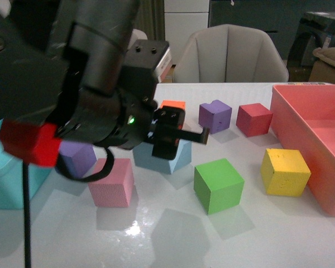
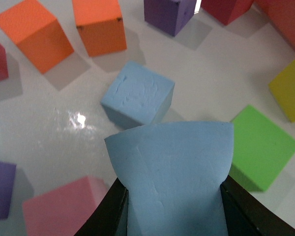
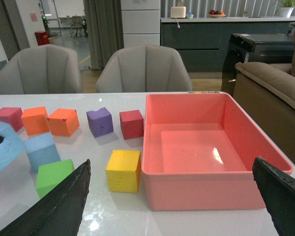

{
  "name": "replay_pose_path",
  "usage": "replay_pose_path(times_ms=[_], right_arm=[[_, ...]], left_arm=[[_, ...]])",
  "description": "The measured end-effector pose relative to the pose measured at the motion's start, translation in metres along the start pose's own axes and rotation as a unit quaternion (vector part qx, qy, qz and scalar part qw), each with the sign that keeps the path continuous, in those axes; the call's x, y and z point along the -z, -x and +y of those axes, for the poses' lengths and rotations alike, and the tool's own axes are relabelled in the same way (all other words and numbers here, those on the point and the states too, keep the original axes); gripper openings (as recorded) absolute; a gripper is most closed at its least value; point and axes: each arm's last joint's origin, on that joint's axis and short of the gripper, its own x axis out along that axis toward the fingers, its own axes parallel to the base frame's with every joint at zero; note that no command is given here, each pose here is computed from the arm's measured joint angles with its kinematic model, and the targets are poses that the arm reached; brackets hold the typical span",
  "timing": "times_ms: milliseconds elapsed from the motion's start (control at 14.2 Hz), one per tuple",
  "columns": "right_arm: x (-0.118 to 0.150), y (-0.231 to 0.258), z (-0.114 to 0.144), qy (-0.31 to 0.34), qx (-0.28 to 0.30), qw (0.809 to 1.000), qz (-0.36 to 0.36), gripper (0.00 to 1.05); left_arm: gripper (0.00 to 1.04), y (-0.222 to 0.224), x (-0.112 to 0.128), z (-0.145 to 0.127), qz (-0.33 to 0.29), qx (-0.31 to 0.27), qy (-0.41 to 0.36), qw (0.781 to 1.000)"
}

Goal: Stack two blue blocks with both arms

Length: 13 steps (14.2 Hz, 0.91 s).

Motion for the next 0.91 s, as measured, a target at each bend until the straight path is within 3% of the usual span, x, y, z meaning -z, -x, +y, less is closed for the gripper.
replay_pose_path(times_ms=[140,421,912], right_arm=[[0.0,0.0,0.0,0.0,0.0,1.0,0.0,0.98],[0.0,0.0,0.0,0.0,0.0,1.0,0.0,0.98],[0.0,0.0,0.0,0.0,0.0,1.0,0.0,0.98]], left_arm=[[0.39,-0.024,-0.025,-0.007,0.001,-0.009,-0.016,1.0],[0.39,-0.061,-0.047,-0.013,0.016,-0.02,-0.036,0.999],[0.38,-0.085,-0.048,0.007,0.048,-0.036,-0.025,0.998]])
